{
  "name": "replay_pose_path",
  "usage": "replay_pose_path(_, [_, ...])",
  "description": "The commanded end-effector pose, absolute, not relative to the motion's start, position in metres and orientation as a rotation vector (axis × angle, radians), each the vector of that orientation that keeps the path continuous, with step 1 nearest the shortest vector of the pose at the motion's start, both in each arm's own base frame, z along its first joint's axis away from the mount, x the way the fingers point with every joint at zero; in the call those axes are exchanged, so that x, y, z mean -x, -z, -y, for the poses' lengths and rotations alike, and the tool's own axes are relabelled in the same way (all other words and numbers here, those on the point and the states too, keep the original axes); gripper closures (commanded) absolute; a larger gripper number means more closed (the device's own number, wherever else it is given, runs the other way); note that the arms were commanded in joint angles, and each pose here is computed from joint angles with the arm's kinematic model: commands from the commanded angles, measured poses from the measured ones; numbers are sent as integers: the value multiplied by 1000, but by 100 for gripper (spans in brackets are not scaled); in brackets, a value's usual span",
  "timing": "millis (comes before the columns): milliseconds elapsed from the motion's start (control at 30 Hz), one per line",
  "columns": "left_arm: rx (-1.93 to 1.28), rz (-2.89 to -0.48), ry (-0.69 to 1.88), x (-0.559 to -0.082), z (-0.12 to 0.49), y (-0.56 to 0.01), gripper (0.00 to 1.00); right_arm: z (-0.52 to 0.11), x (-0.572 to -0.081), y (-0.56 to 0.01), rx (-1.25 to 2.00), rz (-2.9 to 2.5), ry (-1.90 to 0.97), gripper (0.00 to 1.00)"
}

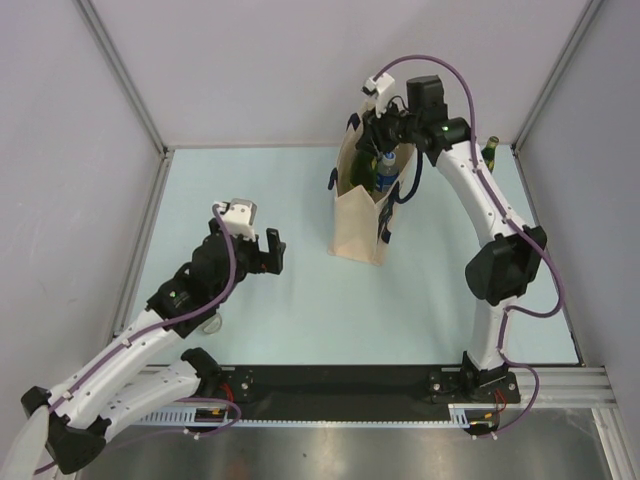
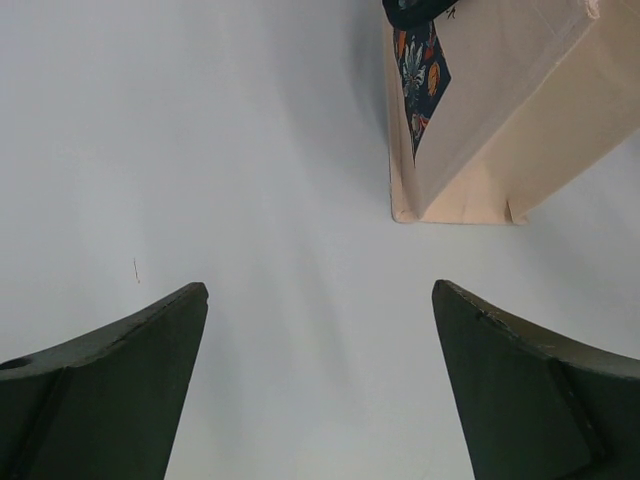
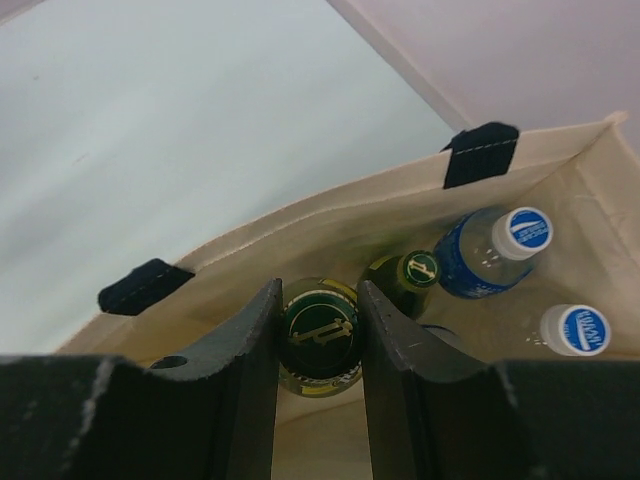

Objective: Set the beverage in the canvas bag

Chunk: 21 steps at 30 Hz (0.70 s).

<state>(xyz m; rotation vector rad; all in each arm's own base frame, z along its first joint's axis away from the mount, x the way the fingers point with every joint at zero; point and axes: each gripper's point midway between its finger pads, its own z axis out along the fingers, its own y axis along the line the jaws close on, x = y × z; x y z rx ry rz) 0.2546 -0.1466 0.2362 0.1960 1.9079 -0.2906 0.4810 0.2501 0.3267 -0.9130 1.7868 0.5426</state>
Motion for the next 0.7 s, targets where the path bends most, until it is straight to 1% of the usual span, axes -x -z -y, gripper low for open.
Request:
replay_pose_path(0, [-159, -1895, 299, -254, 142, -239, 0, -267, -494, -361, 909, -1599, -536, 100])
replay_pose_path(167, [-155, -1904, 293, -256, 142, -235, 0, -276, -503, -328, 913, -1617, -527, 100])
replay_pose_path(400, [-164, -1918, 285, -258, 142, -228, 0, -284, -508, -299, 926, -1615, -521, 100])
replay_pose_path(667, [-163, -1922, 281, -260, 141, -225, 0, -283, -511, -281, 965, -1560, -492, 100])
